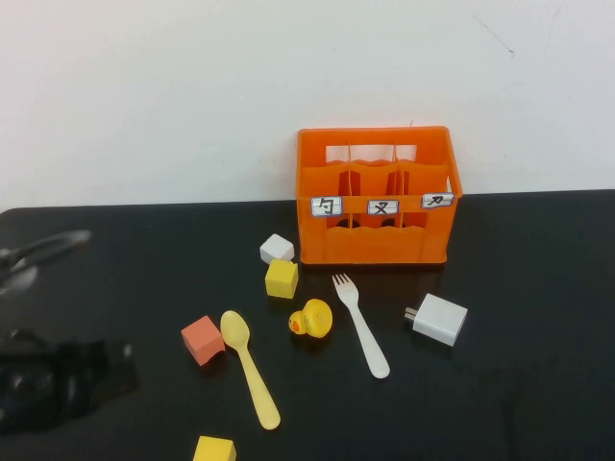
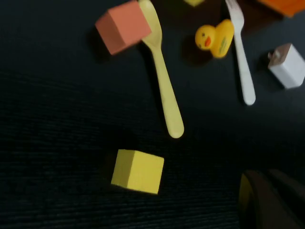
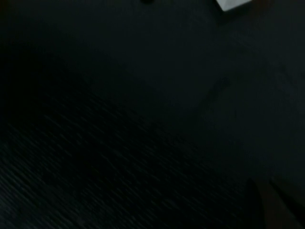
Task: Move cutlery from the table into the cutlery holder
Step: Pick up the spoon
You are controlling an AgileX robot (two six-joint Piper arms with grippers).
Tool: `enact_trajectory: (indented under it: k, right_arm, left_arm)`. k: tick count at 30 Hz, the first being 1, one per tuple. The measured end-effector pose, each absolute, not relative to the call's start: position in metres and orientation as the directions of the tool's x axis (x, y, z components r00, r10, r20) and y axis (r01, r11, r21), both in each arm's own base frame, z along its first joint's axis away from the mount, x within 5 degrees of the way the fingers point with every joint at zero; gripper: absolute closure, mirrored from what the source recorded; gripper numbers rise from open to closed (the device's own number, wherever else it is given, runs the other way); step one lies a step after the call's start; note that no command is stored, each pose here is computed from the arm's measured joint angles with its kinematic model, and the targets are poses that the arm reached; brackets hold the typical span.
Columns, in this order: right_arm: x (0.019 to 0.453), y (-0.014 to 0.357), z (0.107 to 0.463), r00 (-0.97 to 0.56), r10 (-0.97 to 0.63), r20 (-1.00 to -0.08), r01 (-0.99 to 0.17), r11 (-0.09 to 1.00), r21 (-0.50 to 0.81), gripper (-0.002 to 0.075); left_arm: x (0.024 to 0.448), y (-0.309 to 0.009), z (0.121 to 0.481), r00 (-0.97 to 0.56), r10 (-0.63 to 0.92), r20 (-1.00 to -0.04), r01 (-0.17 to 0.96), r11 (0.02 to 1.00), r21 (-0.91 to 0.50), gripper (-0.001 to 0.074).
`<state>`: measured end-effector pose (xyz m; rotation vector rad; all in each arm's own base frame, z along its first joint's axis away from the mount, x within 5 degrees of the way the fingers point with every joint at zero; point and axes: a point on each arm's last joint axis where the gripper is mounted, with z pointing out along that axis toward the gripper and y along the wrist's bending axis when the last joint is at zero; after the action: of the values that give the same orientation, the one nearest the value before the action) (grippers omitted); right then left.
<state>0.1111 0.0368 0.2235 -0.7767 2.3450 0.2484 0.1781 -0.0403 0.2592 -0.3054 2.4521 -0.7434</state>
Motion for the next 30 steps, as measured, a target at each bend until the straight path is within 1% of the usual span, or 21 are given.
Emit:
enact_trajectory:
  k: [2, 6, 8, 14, 16, 19, 25, 30]
  right_arm:
    - [0.111, 0.038, 0.224, -0.613, -0.46, -0.642, -0.592, 0.806, -0.012, 0.0728]
    - [0.111, 0.038, 0.224, -0.617, -0.449, -0.646, -0.587, 0.81, -0.002, 0.0728]
    - [0.111, 0.038, 0.224, -0.62, -0.446, -0.646, -0.584, 0.812, 0.0, 0.0728]
    - [0.111, 0.038, 0.224, -0.62, -0.456, -0.638, -0.59, 0.807, -0.002, 0.0728]
    - [0.11, 0.038, 0.223, -0.622, -0.46, -0.634, -0.594, 0.805, 0.0, 0.0728]
    - [0.11, 0.038, 0.223, -0.624, -0.462, -0.63, -0.596, 0.803, 0.001, 0.0728]
    - [0.11, 0.038, 0.223, -0.623, -0.463, -0.63, -0.596, 0.803, 0.0, 0.0728]
    - [0.11, 0.038, 0.223, -0.623, -0.463, -0.631, -0.596, 0.803, -0.001, 0.0728]
  left_arm:
    - [0.193, -0.043, 0.257, -0.843, -0.344, -0.414, -0.057, 0.823, -0.566, 0.0736]
    - [0.212, -0.061, 0.248, -0.894, -0.237, -0.381, -0.007, 0.856, -0.517, 0.0736]
    - [0.219, -0.075, 0.243, -0.913, -0.182, -0.365, 0.013, 0.881, -0.473, 0.0736]
    - [0.237, -0.115, 0.227, -0.936, -0.101, -0.338, 0.02, 0.942, -0.335, 0.0736]
    - [0.244, -0.125, 0.223, -0.935, -0.1, -0.341, 0.017, 0.945, -0.326, 0.0737]
    - [0.253, -0.136, 0.216, -0.932, -0.143, -0.333, -0.016, 0.934, -0.356, 0.0736]
    - [0.264, -0.14, 0.194, -0.935, -0.142, -0.324, -0.03, 0.945, -0.326, 0.0736]
    - [0.28, -0.147, 0.183, -0.93, -0.236, -0.283, -0.135, 0.933, -0.333, 0.0734]
